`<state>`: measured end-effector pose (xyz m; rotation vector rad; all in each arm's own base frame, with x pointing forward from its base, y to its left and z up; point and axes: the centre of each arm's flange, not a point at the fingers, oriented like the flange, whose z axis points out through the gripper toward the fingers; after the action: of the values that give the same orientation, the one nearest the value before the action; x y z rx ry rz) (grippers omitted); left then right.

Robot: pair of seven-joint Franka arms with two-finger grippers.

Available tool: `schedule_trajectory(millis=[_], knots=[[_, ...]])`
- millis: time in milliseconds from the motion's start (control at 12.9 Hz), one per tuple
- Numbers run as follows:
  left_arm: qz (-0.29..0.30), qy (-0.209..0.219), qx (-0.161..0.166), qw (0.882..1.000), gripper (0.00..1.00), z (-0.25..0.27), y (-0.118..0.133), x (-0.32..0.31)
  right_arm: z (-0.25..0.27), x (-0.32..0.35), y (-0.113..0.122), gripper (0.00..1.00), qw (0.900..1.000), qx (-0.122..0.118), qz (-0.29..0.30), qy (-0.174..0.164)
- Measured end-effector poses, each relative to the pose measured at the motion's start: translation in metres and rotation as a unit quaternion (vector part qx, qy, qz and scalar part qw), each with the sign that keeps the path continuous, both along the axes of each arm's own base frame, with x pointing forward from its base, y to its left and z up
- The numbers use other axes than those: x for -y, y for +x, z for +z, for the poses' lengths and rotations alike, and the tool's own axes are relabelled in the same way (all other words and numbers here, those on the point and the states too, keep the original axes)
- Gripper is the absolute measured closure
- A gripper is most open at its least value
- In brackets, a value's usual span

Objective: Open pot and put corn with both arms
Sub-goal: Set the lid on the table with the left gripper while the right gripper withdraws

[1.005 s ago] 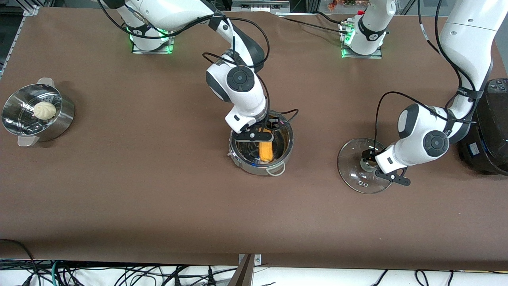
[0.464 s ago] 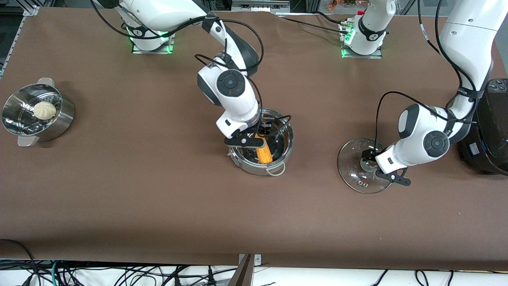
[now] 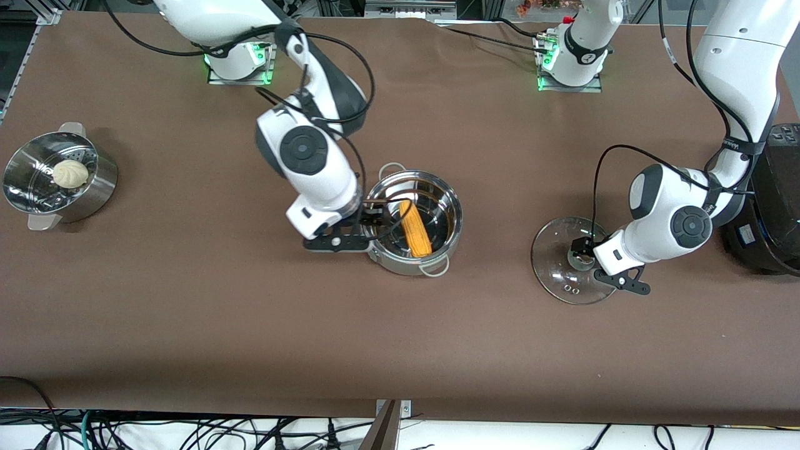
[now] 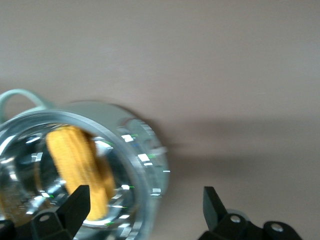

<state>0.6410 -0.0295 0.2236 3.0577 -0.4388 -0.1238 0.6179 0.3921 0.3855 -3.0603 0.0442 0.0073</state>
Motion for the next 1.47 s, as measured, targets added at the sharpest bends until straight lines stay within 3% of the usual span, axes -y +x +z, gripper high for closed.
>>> schedule_trajectory(millis=[232, 464, 618, 850, 1082, 1468], knots=[[0.0, 0.001, 0.003, 1.0, 0.0, 0.004, 0.002, 0.0, 0.023, 0.081, 0.03, 0.0, 1.0, -0.019, -0.008, -0.017], [-0.001, 0.012, 0.008, 1.0, 0.0, 0.038, 0.004, -0.001, 0.059, 0.148, 0.037, 0.0, 0.998, -0.04, 0.027, -0.028], [-0.004, 0.024, 0.022, 0.999, 0.0, 0.085, 0.005, 0.002, 0.105, 0.18, 0.022, 0.0, 0.998, -0.039, 0.045, -0.036], [0.001, 0.035, 0.034, 0.999, 0.0, 0.161, -0.002, 0.009, 0.168, 0.251, -0.025, 0.0, 0.997, -0.025, 0.059, -0.038], [0.006, 0.052, 0.03, 0.998, 0.0, 0.244, -0.01, 0.011, 0.198, 0.312, -0.065, 0.0, 0.997, -0.018, 0.058, -0.042], [-0.003, 0.057, 0.054, 0.997, 0.0, 0.358, -0.025, 0.036, 0.192, 0.36, -0.071, 0.0, 0.997, -0.028, 0.064, -0.042]])
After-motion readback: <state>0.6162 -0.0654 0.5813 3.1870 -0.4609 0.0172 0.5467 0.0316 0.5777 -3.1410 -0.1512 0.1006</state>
